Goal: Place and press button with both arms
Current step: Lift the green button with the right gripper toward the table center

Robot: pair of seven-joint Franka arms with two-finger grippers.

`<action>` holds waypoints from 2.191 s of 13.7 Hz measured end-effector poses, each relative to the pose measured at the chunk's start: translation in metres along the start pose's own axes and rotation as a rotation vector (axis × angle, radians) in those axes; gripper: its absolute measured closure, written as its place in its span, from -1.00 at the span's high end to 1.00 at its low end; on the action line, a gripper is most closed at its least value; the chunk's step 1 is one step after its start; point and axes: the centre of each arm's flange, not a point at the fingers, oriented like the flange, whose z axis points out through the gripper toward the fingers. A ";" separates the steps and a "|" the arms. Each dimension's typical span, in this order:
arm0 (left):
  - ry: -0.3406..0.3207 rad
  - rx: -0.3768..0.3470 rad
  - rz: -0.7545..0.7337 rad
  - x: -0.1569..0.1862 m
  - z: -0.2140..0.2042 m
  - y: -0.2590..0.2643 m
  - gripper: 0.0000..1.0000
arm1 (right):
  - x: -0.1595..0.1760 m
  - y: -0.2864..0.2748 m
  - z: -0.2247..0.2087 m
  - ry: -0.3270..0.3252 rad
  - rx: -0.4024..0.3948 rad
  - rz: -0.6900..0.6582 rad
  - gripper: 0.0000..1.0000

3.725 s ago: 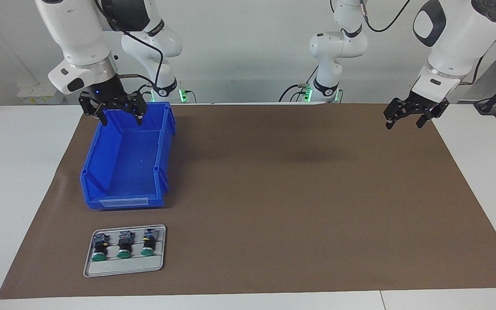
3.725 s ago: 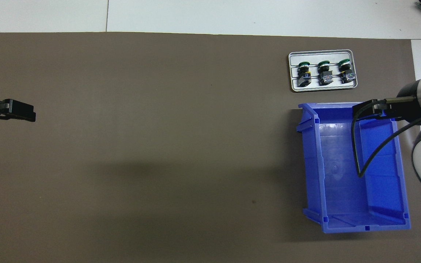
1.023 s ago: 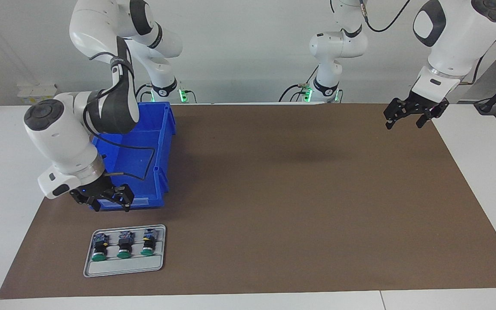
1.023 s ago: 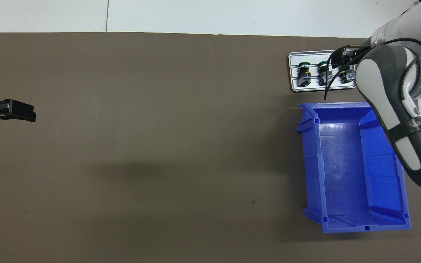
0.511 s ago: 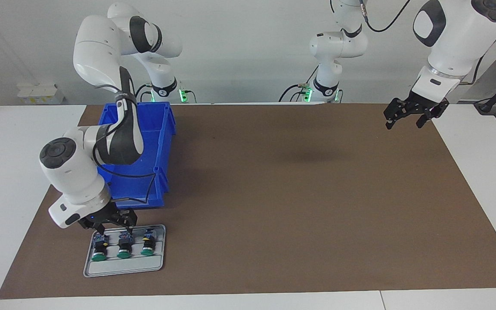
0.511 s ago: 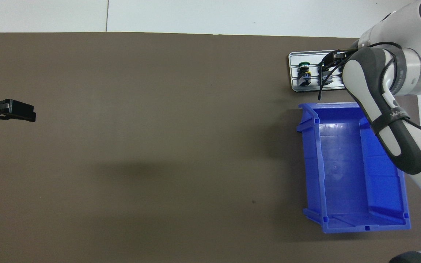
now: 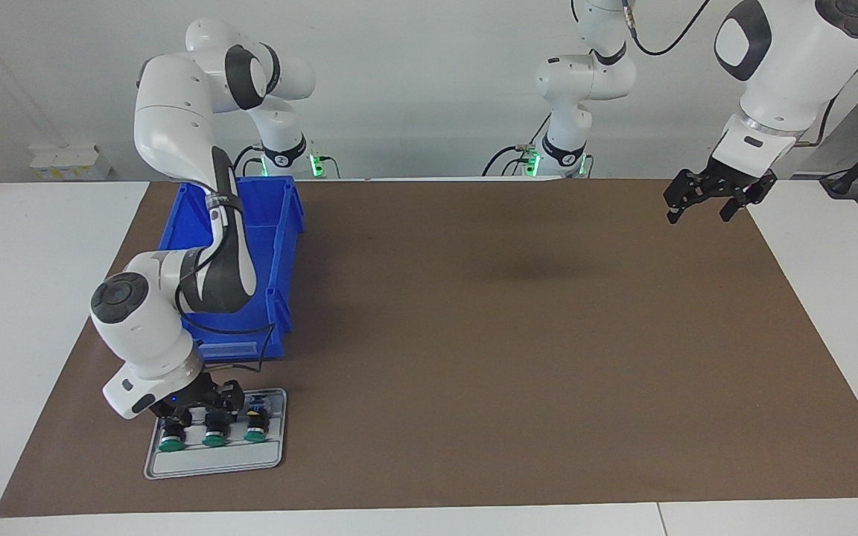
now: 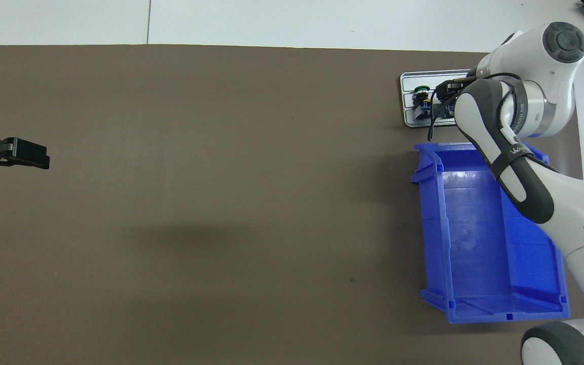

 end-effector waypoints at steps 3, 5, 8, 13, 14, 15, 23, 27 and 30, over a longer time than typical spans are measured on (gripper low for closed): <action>0.000 0.000 0.000 0.000 0.000 0.000 1.00 | 0.002 0.005 0.003 0.026 -0.002 -0.007 0.61; 0.000 0.000 0.000 0.000 0.000 0.000 1.00 | -0.001 0.006 0.009 0.022 -0.001 -0.008 0.54; 0.000 0.000 0.000 0.000 0.000 0.000 1.00 | -0.007 0.003 0.024 0.017 0.002 -0.012 0.48; 0.000 0.000 0.000 0.000 0.000 0.000 1.00 | -0.009 0.001 0.028 0.011 0.005 -0.014 0.24; 0.000 0.000 0.000 0.000 0.000 0.000 1.00 | -0.009 0.002 0.027 0.012 0.005 -0.014 0.01; 0.000 0.000 0.000 0.000 0.000 0.000 1.00 | -0.009 0.002 0.026 0.015 0.004 -0.011 -0.19; 0.000 0.000 0.000 0.000 0.000 0.000 1.00 | -0.001 -0.003 -0.074 0.057 -0.005 0.245 -0.19; 0.000 0.000 0.000 0.000 0.000 0.000 1.00 | -0.004 -0.064 -0.119 0.029 0.007 0.496 -0.19; 0.000 0.000 0.000 0.000 0.000 0.000 1.00 | -0.007 -0.131 -0.125 0.022 0.025 0.709 -0.19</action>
